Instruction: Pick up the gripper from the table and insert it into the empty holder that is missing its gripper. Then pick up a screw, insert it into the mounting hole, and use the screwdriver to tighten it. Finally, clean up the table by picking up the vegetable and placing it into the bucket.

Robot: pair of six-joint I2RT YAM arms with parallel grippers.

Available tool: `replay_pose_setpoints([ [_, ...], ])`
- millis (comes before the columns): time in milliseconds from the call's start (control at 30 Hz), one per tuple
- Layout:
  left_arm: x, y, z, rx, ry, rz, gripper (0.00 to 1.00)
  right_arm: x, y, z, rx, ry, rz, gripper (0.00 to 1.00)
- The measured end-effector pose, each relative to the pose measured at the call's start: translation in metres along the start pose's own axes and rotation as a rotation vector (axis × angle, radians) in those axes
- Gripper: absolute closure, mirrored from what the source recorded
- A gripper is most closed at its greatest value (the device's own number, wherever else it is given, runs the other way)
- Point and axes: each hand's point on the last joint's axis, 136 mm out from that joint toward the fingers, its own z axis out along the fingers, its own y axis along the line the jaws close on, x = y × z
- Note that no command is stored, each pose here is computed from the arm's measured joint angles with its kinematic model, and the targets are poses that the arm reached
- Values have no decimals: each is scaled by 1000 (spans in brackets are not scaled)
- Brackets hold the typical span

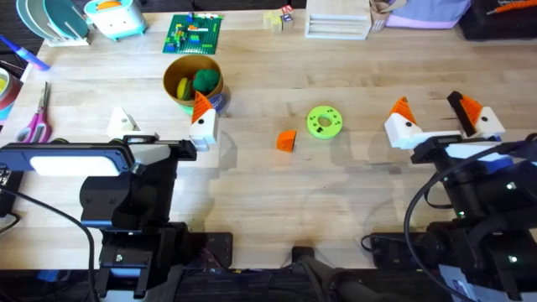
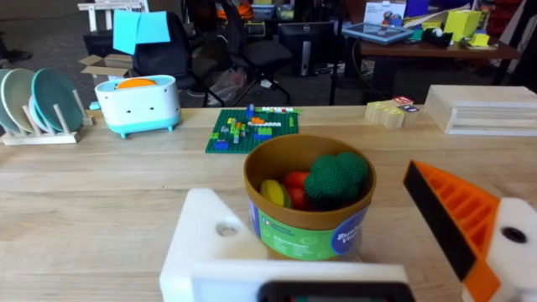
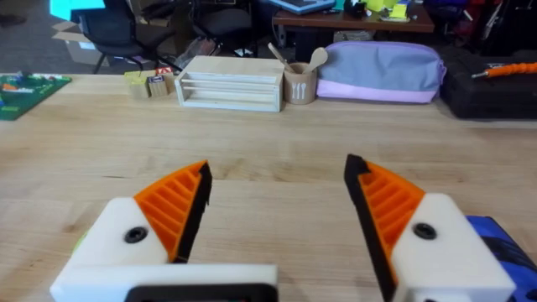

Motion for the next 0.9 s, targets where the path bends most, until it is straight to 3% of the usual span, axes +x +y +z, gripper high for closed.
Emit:
replay_pose_setpoints([
  [467,1,0,0,0,7,0,10,0,0,0,0,3,0,9],
  [633,17,1,-10,-8,159,3,10,4,3,-5,-14,62,45,10],
  [700,7,3,-18,-15,207,5,10,10,6,-11,-27,133,71,10],
  [800,-23,4,-36,-21,283,11,10,13,10,-25,-42,243,102,9],
  [900,-50,5,-50,-27,360,14,10,-9,12,-39,-49,292,118,10],
])
